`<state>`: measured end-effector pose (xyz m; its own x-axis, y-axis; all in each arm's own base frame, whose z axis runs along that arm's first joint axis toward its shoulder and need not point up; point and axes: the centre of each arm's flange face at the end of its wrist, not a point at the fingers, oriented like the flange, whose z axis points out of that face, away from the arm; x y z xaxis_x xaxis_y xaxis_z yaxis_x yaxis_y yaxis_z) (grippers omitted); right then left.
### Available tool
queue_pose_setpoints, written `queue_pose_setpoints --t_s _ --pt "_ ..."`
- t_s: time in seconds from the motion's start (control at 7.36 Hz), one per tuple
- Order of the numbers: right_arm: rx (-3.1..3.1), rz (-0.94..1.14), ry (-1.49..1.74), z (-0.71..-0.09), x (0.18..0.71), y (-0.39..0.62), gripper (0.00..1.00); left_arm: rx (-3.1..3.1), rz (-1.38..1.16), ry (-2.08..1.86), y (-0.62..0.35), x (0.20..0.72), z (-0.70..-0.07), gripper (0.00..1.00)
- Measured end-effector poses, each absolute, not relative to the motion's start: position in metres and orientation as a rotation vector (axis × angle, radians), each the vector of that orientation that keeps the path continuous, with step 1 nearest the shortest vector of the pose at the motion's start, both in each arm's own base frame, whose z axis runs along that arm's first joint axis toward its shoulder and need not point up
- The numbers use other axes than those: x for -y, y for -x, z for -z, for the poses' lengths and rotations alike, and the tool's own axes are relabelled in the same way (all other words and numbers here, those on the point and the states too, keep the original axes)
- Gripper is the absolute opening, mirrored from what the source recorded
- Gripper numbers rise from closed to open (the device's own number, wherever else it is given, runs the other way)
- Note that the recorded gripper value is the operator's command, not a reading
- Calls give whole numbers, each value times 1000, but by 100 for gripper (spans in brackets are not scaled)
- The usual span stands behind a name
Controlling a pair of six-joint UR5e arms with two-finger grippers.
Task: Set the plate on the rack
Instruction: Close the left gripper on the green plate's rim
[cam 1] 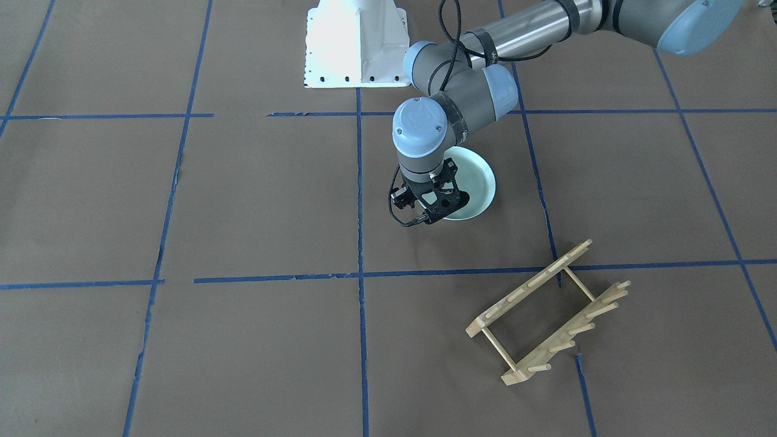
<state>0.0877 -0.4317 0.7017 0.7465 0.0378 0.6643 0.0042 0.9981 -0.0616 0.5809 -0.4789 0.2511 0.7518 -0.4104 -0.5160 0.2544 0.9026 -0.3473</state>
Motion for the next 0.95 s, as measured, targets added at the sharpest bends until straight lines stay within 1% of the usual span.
queue_pose_setpoints --t_s 0.14,0.41,0.68,0.82,0.95 --pt "728 -18 60 -702 432 -88 100 -624 367 264 -582 478 -250 26" --pt "728 -18 60 -702 432 -87 100 -628 365 263 -582 477 -248 26" --pt "728 -18 60 -701 432 -87 100 -630 364 263 -582 476 -249 21" --pt "728 -18 60 -701 432 -87 100 -629 365 264 -582 476 -250 15" --pt "728 -18 60 -701 432 -87 100 -627 365 265 -582 476 -252 15"
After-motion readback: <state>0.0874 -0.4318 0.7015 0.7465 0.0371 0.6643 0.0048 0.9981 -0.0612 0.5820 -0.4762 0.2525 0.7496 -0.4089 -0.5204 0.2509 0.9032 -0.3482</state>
